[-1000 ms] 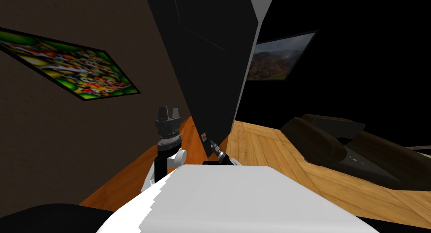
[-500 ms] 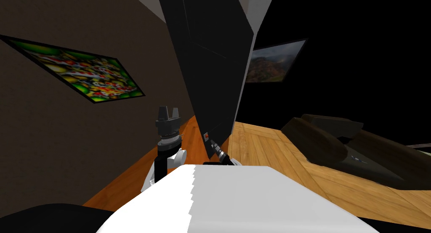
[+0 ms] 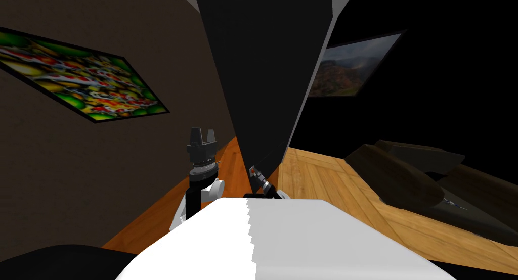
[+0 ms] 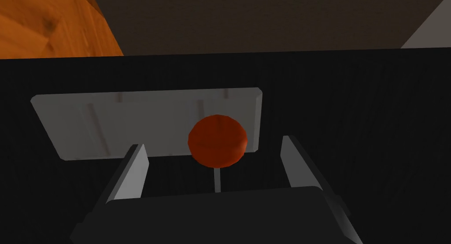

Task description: Push the door open

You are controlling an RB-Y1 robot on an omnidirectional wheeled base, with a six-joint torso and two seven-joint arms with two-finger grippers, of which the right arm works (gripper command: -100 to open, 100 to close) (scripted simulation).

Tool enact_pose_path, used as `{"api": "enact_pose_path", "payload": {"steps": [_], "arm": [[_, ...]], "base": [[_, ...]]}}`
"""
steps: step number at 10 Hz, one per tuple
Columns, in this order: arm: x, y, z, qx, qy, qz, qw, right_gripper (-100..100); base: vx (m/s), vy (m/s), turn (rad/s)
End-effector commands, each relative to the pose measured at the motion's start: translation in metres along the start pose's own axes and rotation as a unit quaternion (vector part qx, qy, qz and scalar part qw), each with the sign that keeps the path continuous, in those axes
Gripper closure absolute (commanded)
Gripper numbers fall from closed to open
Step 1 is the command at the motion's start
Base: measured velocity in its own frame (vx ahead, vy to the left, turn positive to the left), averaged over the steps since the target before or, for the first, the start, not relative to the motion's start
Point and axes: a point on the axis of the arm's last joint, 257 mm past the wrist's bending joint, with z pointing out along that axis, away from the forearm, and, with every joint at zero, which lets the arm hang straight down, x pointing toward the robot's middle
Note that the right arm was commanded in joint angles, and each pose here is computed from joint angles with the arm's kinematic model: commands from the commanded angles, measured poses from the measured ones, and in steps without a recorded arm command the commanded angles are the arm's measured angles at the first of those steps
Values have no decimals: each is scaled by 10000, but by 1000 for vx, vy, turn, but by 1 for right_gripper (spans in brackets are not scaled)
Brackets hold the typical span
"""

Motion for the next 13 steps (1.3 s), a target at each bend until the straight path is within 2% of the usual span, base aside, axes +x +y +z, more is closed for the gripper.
{"api": "enact_pose_path", "payload": {"steps": [1, 6, 7, 10, 13], "arm": [[-1, -6, -5, 7, 0, -1, 10000, 100], [-1, -6, -5, 7, 0, -1, 10000, 100], [-83, -34, -41, 48, -61, -22, 10000, -100], [-90, -18, -20, 31, -96, 8, 9999, -100], [-161, -40, -19, 71, -145, -36, 9999, -100]], "base": [[-5, -8, -20], [-16, -15, 1], [-134, -69, -102], [-183, -99, -58], [120, 108, 24]]}}
